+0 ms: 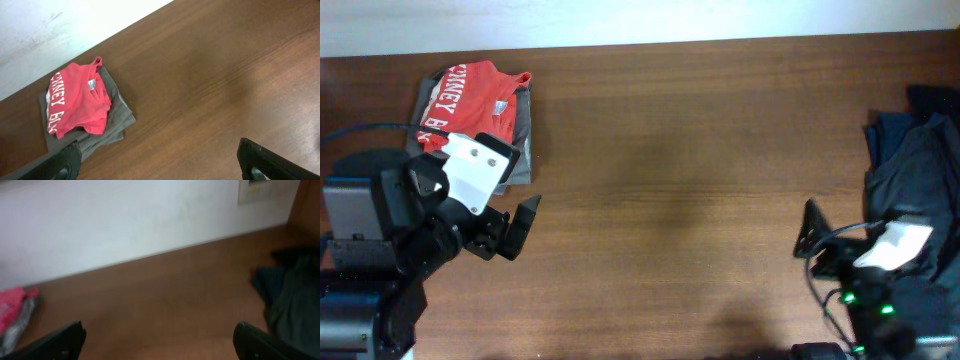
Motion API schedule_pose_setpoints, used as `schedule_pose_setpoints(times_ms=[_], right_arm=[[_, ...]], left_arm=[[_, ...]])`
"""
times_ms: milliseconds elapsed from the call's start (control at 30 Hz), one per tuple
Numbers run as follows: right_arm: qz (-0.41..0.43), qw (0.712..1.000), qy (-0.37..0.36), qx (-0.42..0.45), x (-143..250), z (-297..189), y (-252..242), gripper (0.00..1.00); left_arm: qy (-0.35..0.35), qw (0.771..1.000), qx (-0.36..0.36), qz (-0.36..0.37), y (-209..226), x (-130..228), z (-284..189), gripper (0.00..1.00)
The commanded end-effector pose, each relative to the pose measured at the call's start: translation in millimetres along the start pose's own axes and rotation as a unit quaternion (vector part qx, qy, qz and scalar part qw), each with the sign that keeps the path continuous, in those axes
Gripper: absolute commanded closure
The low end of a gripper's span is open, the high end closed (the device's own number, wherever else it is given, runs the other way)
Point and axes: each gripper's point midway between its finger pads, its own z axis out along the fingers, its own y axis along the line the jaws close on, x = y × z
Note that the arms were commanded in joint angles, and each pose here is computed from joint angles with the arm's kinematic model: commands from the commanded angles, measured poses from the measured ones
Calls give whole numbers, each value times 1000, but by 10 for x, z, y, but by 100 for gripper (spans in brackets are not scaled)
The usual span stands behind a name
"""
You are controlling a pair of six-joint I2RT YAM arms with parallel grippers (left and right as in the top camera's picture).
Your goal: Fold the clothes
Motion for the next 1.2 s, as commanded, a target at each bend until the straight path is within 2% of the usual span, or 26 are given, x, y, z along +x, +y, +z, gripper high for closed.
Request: schedule_pose_setpoints(times_ms=[0,200,533,667,1167], right_arm=[[2,1000,0,1,452,77,-117,1],[2,1000,-9,-26,983,238,-157,1],[4,999,20,-24,1460,515,-249,1],[3,999,-5,-33,1391,559,-223,1],[3,999,-5,-33,1391,558,-222,1]], left_arm=[[-3,1000,-2,7,0,-23,-16,1],[-3,1000,-2,7,0,-23,-16,1],[-3,1000,-2,7,1,-22,-15,1],[-3,1000,-2,7,1,-22,-15,1],[-3,1000,-2,7,0,-22,-14,1]])
